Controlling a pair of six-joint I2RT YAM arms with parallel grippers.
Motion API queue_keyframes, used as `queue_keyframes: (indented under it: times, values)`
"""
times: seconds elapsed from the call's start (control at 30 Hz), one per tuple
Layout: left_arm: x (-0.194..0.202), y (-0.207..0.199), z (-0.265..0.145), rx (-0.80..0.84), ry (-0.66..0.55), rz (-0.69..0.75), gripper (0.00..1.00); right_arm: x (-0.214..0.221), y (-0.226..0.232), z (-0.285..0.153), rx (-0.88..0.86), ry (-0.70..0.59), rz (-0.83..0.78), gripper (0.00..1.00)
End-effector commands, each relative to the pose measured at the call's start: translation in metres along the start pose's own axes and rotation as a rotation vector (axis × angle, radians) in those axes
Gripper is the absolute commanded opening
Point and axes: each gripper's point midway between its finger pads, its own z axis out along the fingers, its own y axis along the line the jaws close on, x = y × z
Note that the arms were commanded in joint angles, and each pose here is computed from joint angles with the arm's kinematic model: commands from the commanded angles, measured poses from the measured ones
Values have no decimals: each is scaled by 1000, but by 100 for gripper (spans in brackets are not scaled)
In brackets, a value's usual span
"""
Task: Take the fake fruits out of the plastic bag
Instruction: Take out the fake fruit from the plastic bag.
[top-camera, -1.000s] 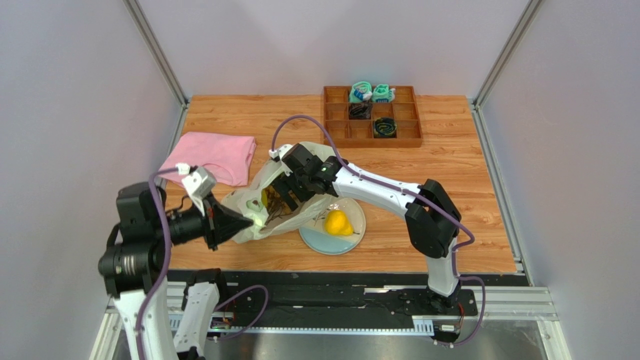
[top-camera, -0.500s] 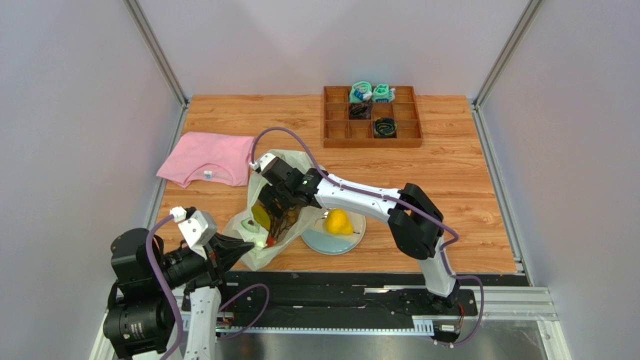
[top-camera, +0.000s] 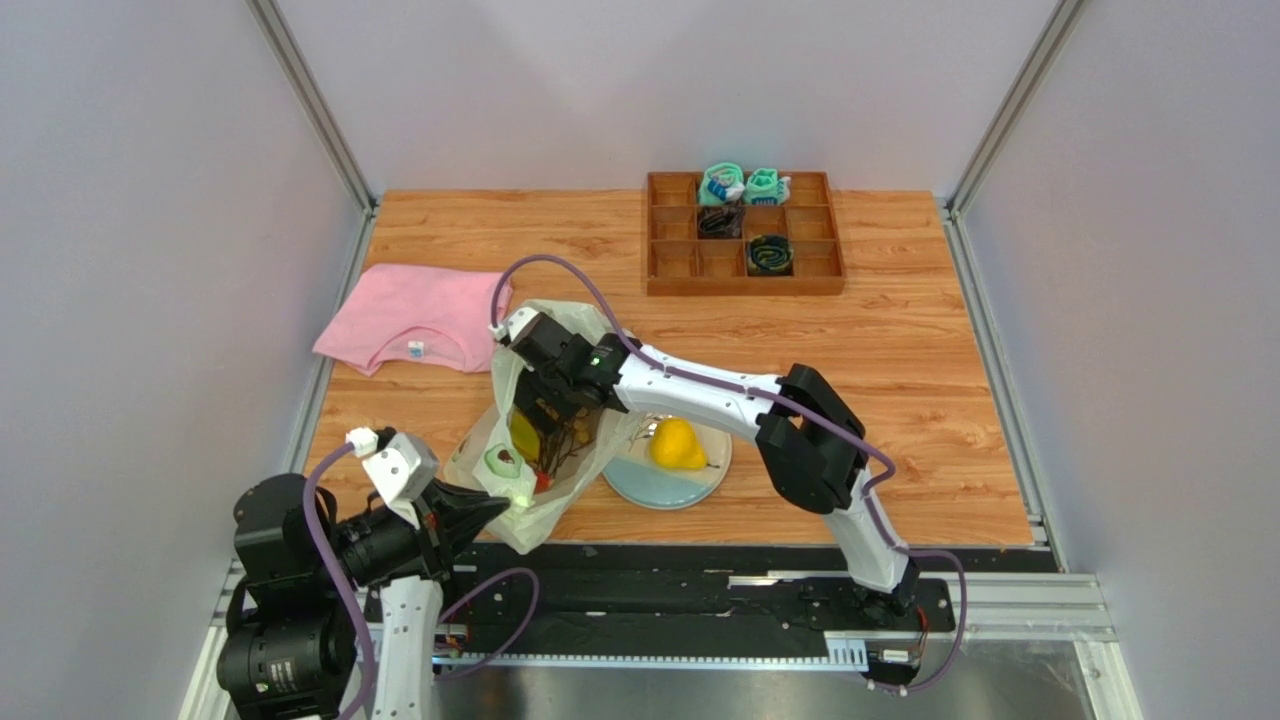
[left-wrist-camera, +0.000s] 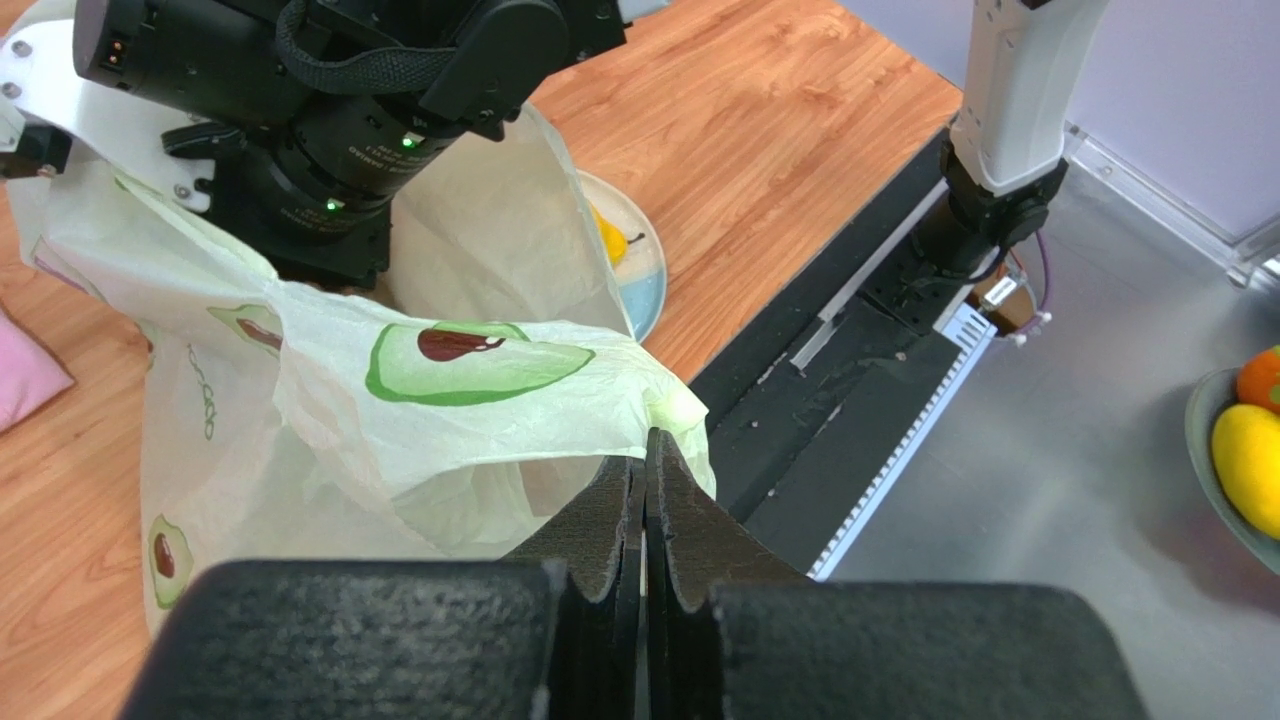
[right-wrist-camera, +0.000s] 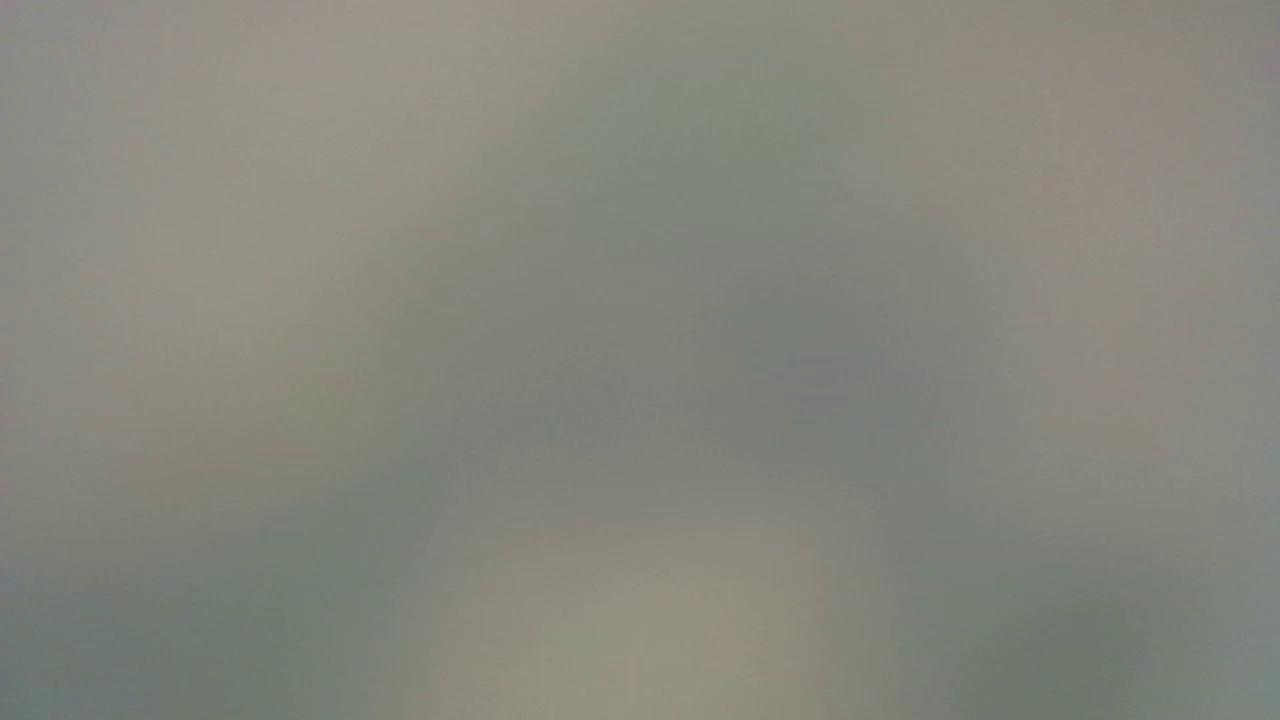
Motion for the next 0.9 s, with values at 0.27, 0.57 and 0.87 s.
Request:
queue_keyframes:
  times: [0.27,0.57,0.87]
  values:
    - [-8,-5,-10,-61,69,-177,0,17,123,-30,-463,47,-53,99]
    - [-19,7,0,-47,27,-179,0,33,137,16,-323,84,-70,99]
    - [-18,18,-2,-108,28,-107,0,11,119,-4,-305,14,-171,22]
